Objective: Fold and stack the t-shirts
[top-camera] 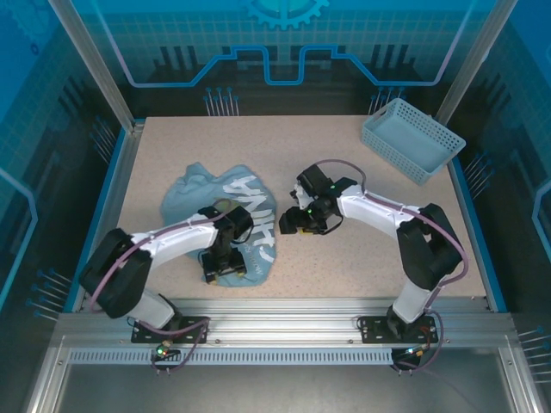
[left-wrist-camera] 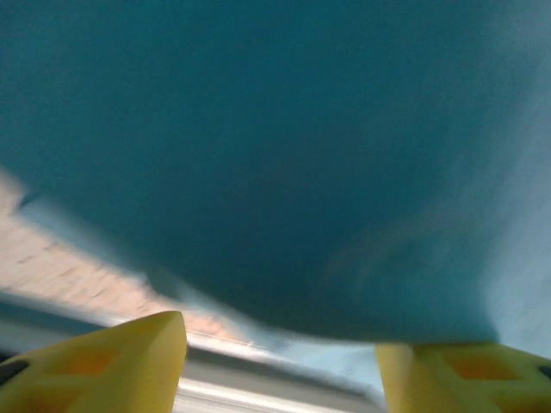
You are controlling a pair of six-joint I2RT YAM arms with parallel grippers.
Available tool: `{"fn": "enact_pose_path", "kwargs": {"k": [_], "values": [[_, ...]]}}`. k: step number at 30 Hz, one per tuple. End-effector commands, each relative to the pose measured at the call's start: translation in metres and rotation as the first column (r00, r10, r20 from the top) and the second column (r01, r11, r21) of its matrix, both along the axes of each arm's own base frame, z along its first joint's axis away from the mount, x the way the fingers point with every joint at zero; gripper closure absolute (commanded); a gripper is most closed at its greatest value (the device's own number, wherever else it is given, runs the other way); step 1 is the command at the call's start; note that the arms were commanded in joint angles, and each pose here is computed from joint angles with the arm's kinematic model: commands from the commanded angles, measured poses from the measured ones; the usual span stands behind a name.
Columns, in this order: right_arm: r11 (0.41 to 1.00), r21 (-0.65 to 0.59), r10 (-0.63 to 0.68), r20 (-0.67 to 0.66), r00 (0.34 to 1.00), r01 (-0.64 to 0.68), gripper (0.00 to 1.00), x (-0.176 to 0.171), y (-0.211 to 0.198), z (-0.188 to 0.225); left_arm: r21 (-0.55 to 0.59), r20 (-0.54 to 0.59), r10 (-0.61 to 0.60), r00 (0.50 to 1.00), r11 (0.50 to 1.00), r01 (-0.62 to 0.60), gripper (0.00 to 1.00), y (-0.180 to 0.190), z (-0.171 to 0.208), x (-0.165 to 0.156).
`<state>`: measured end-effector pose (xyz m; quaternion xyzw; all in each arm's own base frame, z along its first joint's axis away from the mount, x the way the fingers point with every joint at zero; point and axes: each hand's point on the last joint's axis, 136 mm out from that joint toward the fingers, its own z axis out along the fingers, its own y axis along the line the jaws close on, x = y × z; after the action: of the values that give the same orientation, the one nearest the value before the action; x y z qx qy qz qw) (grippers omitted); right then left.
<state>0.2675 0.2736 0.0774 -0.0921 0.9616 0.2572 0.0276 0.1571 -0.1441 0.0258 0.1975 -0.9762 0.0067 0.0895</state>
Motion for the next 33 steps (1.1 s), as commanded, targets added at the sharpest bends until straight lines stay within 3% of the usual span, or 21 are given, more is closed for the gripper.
{"fn": "enact_pose_path", "kwargs": {"k": [1, 2, 5, 9, 14, 21, 25, 29, 33], "values": [[1.000, 0.015, -0.007, -0.068, 0.998, 0.008, 0.35, -0.009, 0.004, -0.011, -0.114, 0.087, 0.062, 0.994, 0.992, -0.052, 0.84, -0.035, -0.007, 0.035], [1.000, 0.018, -0.018, -0.072, 0.997, 0.019, 0.35, -0.009, 0.004, -0.011, -0.124, 0.106, 0.070, 0.992, 0.991, -0.057, 1.00, -0.038, -0.003, 0.041], [0.996, 0.025, -0.078, -0.064, 0.995, 0.080, 0.37, 0.000, -0.003, -0.005, -0.186, 0.270, 0.059, 0.961, 0.983, -0.008, 1.00, -0.055, 0.048, 0.073], [0.974, 0.024, -0.226, -0.029, 0.974, 0.227, 0.40, 0.021, -0.035, 0.008, -0.269, 0.466, 0.001, 0.885, 0.953, 0.141, 1.00, -0.085, 0.147, 0.117], [0.917, 0.036, -0.399, 0.058, 0.915, 0.397, 0.43, 0.048, -0.085, 0.045, -0.318, 0.562, -0.041, 0.826, 0.911, 0.262, 1.00, -0.115, 0.229, 0.141], [0.820, 0.096, -0.572, 0.113, 0.812, 0.565, 0.44, 0.055, -0.126, 0.090, -0.379, 0.721, 0.016, 0.693, 0.846, 0.374, 1.00, -0.135, 0.340, 0.151], [0.793, 0.173, -0.601, 0.058, 0.797, 0.584, 0.43, 0.052, -0.114, 0.094, -0.311, 0.729, -0.015, 0.685, 0.884, 0.350, 1.00, -0.106, 0.345, 0.135], [0.751, 0.163, -0.630, -0.115, 0.768, 0.640, 0.37, 0.040, -0.098, 0.070, -0.225, 0.647, -0.063, 0.759, 0.936, 0.270, 1.00, -0.069, 0.294, 0.114], [0.663, 0.149, -0.657, -0.353, 0.666, 0.733, 0.27, 0.020, -0.071, 0.046, -0.271, 0.612, 0.008, 0.790, 0.941, 0.200, 1.00, -0.055, 0.253, 0.102]]}}
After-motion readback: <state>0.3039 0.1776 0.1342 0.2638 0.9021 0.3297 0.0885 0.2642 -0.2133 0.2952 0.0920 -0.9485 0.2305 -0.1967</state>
